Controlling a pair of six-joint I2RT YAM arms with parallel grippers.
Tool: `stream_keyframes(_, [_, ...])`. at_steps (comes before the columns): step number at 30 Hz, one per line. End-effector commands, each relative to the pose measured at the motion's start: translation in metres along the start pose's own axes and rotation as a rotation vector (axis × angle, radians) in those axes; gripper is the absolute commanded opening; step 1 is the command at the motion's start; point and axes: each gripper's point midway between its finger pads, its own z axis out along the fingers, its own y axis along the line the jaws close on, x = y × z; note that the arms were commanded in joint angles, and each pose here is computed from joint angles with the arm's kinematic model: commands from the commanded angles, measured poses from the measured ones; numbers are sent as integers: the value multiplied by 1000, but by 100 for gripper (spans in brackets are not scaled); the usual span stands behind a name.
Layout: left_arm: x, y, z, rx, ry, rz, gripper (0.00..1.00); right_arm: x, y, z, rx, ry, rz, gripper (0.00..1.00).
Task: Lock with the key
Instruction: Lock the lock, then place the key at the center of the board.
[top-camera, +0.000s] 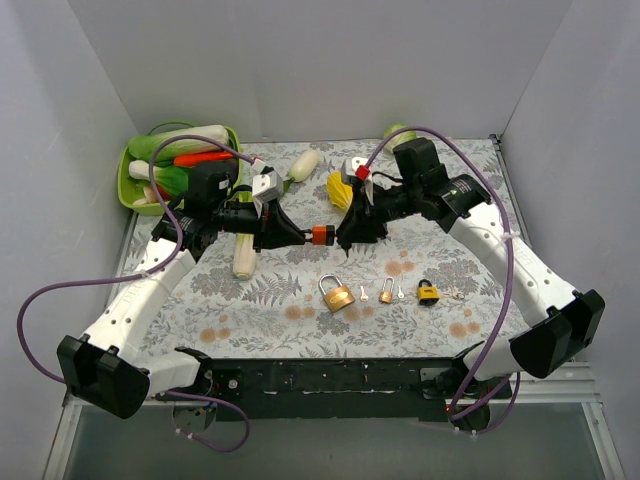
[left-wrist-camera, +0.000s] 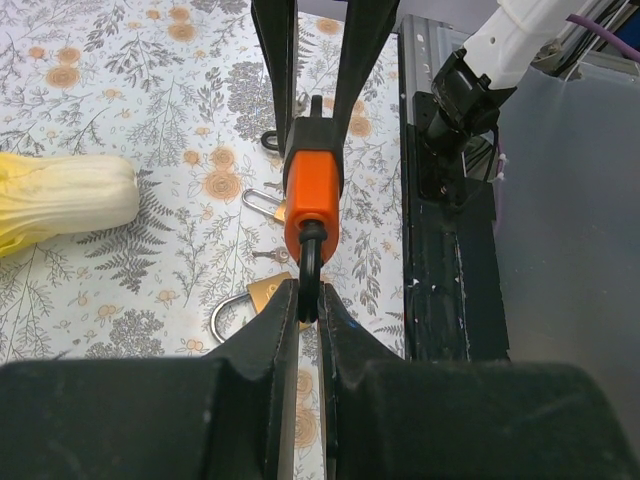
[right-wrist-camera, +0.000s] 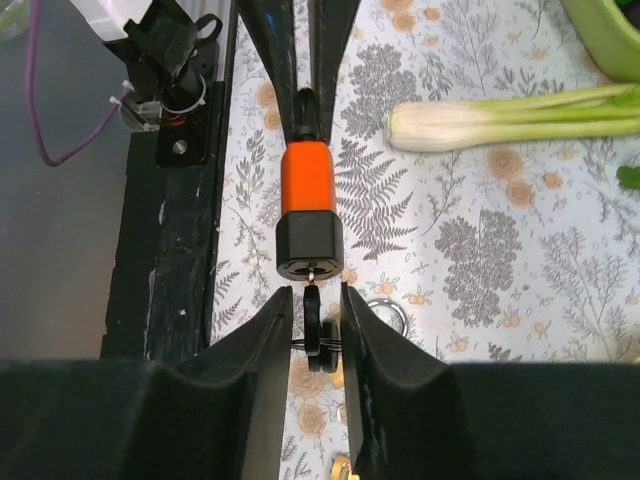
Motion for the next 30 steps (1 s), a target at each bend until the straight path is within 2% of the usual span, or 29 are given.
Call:
stream_keyframes(1, [-21,-8,-7,4,-31,78,0,-1,-3,-3,20,36,-32,28])
stream_keyframes(2, [-19,-9,-7,5,-27,76,0,0,-2,-4,18,46,-25,23])
stream_keyframes(4, [-17,-7,-8,-5,-21,80,0,1,-3,-5,22,53,-28,6])
stream_keyframes(5, [-16,-7,-7,-7,-15,77,0,2,-4,-5,27,58,-31,1])
stream_keyframes(11, [1,9,-14,-68,21,51,0,8,-4,-11,59,82,-25,1])
stream_keyframes(19, [31,45,-44,-162,77,59,0,21,-26,-38,118,21,198,1])
stream_keyframes(22, [38,62,-58,-222,61,-26,0,20,-29,-37,156,-19,266,1])
stream_keyframes(23, [36,74,-66,-262,40,-45,0,30,-46,-28,206,-52,268,1])
stream_keyframes(24, [37,81,-69,-280,27,-75,0,32,-46,-23,241,-96,440,1])
stream_keyframes(25, [38,85,-71,-300,6,-163,0,28,-46,-20,275,-142,451,1])
stream_keyframes(26, [32,96,-79,-339,-23,-163,0,56,-47,-7,303,-134,540,1])
stream_keyframes(27, [32,102,-83,-361,-36,-187,0,45,-49,0,315,-191,535,1])
stream_keyframes(28, [33,107,-85,-381,-55,-258,0,47,-37,17,291,-183,535,1])
stream_keyframes(30, [31,119,-99,-445,-85,-278,0,57,-30,37,273,-173,541,1])
